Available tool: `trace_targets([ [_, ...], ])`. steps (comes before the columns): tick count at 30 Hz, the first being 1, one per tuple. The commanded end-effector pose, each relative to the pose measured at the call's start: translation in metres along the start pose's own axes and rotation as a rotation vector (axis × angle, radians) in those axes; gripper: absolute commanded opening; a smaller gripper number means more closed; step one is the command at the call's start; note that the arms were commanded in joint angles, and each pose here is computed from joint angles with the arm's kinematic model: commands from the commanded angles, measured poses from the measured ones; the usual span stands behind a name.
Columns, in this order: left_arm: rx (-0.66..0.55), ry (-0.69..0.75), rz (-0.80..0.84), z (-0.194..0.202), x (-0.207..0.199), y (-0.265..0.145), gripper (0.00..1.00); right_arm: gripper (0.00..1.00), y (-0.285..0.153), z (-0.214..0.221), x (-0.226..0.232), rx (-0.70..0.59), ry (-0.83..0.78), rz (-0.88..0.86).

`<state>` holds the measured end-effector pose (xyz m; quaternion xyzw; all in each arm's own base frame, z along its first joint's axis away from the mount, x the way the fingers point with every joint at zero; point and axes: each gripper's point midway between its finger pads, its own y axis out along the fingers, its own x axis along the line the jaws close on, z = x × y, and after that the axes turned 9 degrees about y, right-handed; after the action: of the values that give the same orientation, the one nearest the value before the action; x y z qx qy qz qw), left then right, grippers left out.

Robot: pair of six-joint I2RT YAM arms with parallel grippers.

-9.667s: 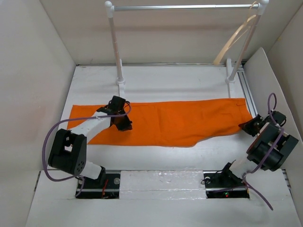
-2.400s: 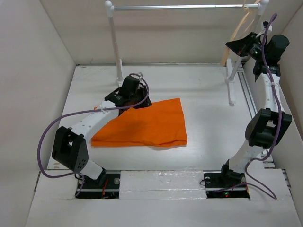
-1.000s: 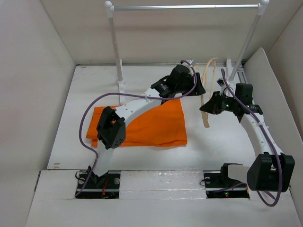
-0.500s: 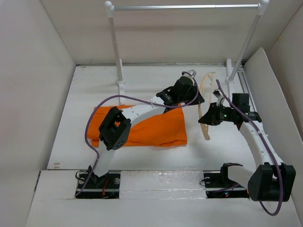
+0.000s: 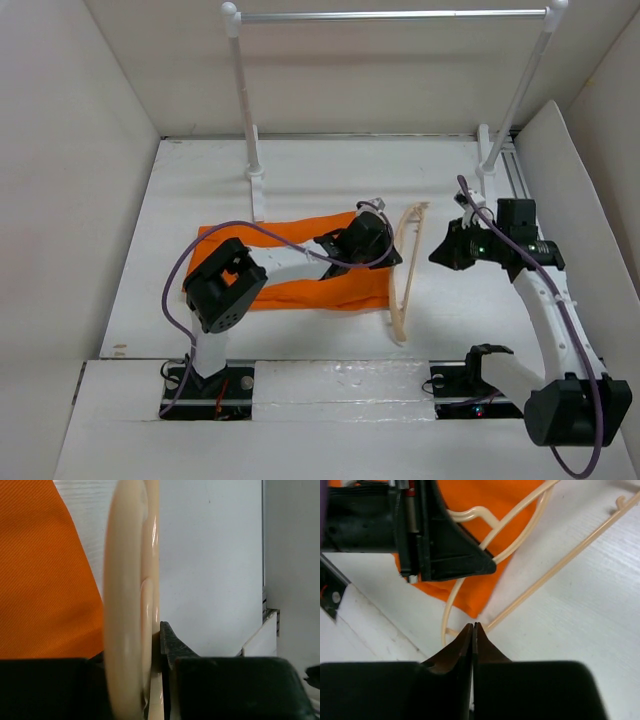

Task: Place the trousers on the hanger
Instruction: Pick up the hanger from the clothesline, then place the trousers on the hanger.

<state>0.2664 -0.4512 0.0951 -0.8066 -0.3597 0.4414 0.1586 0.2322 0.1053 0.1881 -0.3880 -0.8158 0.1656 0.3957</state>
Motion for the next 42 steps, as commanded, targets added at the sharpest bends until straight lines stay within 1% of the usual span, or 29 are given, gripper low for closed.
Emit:
trace_targets([
  [1, -0.182, -0.052, 0.048, -0.038, -0.026, -0.021, 0.0, 0.0, 0.02, -0.02, -0.002, -0.093, -0.027, -0.048],
  [2, -0.187, -0.06, 0.036, -0.037, -0.022, -0.02, 0.0, 0.0, 0.029, -0.02, -0.006, -0.086, -0.018, -0.052],
  [3, -0.18, -0.071, 0.002, -0.029, -0.009, -0.015, 0.0, 0.0, 0.044, -0.021, -0.008, -0.081, -0.003, -0.064],
  [4, -0.186, -0.082, -0.003, -0.03, -0.008, -0.015, 0.0, 0.0, 0.047, -0.026, -0.002, -0.099, -0.024, -0.081],
  [5, -0.182, -0.094, -0.012, -0.027, -0.005, -0.014, 0.0, 0.0, 0.062, -0.018, -0.007, -0.057, -0.003, -0.088],
  [6, -0.173, -0.106, -0.024, -0.022, 0.001, -0.012, 0.0, 0.16, 0.071, -0.015, -0.007, -0.037, -0.004, -0.094],
  [7, -0.177, -0.124, -0.029, -0.021, 0.003, -0.011, 0.0, 0.23, 0.081, -0.018, -0.006, -0.043, -0.028, -0.102],
  [8, -0.183, -0.131, -0.036, -0.022, 0.005, -0.011, 0.0, 0.29, 0.092, -0.011, -0.004, -0.021, -0.017, -0.092],
  [9, -0.194, -0.134, -0.061, -0.021, 0.012, -0.013, 0.0, 0.4, 0.112, -0.009, -0.009, -0.023, 0.007, -0.09],
  [10, -0.194, -0.134, -0.061, -0.021, 0.012, -0.013, 0.0, 0.4, 0.112, -0.009, -0.009, -0.023, 0.008, -0.09],
  [11, -0.19, -0.133, -0.068, -0.018, 0.015, -0.014, 0.0, 0.43, 0.124, 0.007, -0.014, 0.01, 0.04, -0.101],
  [12, -0.197, -0.14, -0.086, -0.021, 0.022, -0.015, 0.0, 0.43, 0.131, 0.002, -0.016, -0.019, 0.059, -0.112],
  [14, -0.197, -0.153, -0.099, -0.02, 0.03, -0.017, 0.0, 0.44, 0.141, 0.008, -0.03, -0.02, 0.086, -0.07],
  [18, -0.199, -0.157, -0.113, -0.018, 0.035, -0.019, 0.0, 0.44, 0.16, 0.019, -0.043, -0.008, 0.127, -0.025],
  [22, -0.18, -0.14, -0.133, -0.014, 0.04, -0.016, 0.0, 0.45, 0.176, 0.03, -0.031, 0.034, 0.126, -0.056],
  [25, -0.165, -0.133, -0.139, -0.009, 0.042, -0.012, 0.0, 0.45, 0.183, 0.042, -0.029, 0.073, 0.14, -0.042],
  [27, -0.154, -0.132, -0.146, -0.005, 0.046, -0.011, 0.0, 0.44, 0.185, 0.046, -0.022, 0.073, 0.156, -0.075],
  [28, -0.152, -0.129, -0.149, -0.004, 0.047, -0.011, 0.0, 0.37, 0.184, 0.051, -0.022, 0.084, 0.171, -0.077],
  [29, -0.158, -0.132, -0.159, -0.007, 0.052, -0.012, 0.0, 0.12, 0.181, 0.048, -0.023, 0.074, 0.185, -0.082],
  [30, -0.159, -0.128, -0.169, -0.007, 0.054, -0.014, 0.0, 0.01, 0.177, 0.045, -0.024, 0.058, 0.194, -0.086],
  [31, -0.161, -0.122, -0.171, -0.007, 0.055, -0.015, 0.0, 0.0, 0.168, 0.041, -0.031, 0.03, 0.217, -0.087],
  [32, -0.171, -0.126, -0.177, -0.011, 0.06, -0.018, 0.0, 0.0, 0.156, 0.024, -0.028, -0.028, 0.204, -0.097],
  [34, -0.168, -0.105, -0.176, -0.01, 0.06, -0.021, 0.0, 0.0, 0.14, 0.01, -0.033, -0.066, 0.206, -0.078],
  [35, -0.167, -0.093, -0.175, -0.011, 0.059, -0.023, 0.0, 0.0, 0.129, -0.009, -0.04, -0.107, 0.185, -0.064],
  [37, -0.144, -0.069, -0.183, -0.006, 0.061, -0.025, 0.0, 0.0, 0.11, -0.024, -0.04, -0.14, 0.177, -0.054],
  [39, -0.128, -0.047, -0.192, -0.002, 0.066, -0.029, 0.0, 0.0, 0.089, -0.049, -0.047, -0.21, 0.184, -0.055],
  [41, -0.131, -0.044, -0.208, 0.0, 0.07, -0.035, 0.0, 0.0, 0.077, -0.057, -0.054, -0.233, 0.2, -0.045],
  [42, -0.138, -0.051, -0.238, -0.001, 0.079, -0.039, 0.0, 0.0, 0.067, -0.065, -0.065, -0.254, 0.215, -0.011],
])
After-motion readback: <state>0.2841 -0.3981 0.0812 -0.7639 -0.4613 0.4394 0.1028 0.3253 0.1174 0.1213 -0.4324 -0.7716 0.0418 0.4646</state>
